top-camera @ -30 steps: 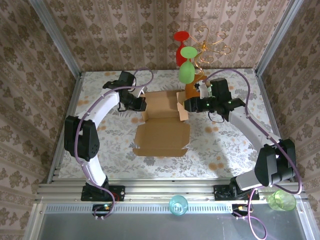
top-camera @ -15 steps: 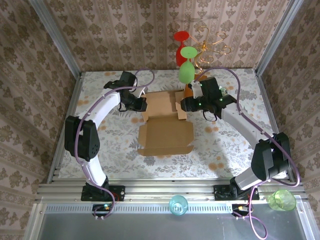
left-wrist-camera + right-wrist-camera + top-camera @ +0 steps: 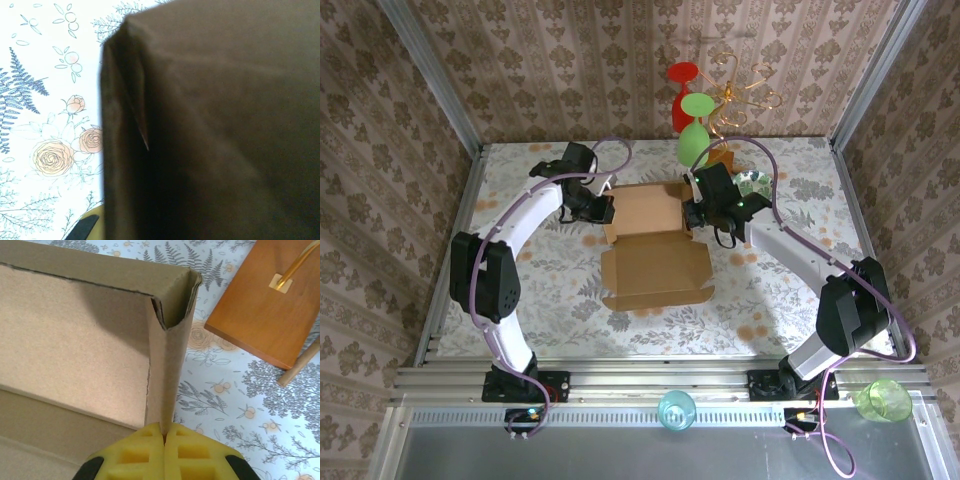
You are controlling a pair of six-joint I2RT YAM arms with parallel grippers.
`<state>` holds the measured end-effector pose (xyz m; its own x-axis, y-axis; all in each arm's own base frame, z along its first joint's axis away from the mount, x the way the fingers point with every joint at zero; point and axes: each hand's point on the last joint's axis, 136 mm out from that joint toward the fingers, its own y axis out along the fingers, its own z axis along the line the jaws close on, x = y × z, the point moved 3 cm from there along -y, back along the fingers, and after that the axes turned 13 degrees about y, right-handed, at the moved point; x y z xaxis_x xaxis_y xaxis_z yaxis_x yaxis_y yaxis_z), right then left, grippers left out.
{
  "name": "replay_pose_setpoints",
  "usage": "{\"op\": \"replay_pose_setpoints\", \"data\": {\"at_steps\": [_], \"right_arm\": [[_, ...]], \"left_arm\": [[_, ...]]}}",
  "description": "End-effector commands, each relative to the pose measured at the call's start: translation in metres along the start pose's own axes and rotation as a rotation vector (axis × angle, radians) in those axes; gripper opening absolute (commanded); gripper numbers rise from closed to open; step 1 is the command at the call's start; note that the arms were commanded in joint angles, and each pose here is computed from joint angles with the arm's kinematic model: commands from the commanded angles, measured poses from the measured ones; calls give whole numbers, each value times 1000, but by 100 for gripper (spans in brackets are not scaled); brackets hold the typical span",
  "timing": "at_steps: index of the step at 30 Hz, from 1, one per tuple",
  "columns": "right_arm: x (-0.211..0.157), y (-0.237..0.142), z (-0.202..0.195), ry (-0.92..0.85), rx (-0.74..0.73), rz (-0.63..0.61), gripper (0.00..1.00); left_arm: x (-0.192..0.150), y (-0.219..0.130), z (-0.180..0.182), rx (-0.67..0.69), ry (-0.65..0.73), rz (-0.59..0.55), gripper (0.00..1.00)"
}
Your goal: Fold the paper box
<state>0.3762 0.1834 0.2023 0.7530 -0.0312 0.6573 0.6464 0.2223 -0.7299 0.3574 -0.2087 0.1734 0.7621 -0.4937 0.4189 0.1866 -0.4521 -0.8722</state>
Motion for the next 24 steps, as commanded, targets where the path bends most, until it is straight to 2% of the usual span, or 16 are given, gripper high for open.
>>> {"op": "replay_pose_setpoints", "data": {"at_steps": [1, 11, 24], "right_arm": [[3, 1, -5, -1, -58, -22, 0], [2, 6, -10, 0, -32, -11, 19], [1, 22, -3, 17, 18, 29, 30]], "left_arm": [[12, -10, -15, -50, 21, -33, 0], [10, -11, -17, -60, 20, -31, 0], [11, -14, -19, -65, 16, -38, 0]]}}
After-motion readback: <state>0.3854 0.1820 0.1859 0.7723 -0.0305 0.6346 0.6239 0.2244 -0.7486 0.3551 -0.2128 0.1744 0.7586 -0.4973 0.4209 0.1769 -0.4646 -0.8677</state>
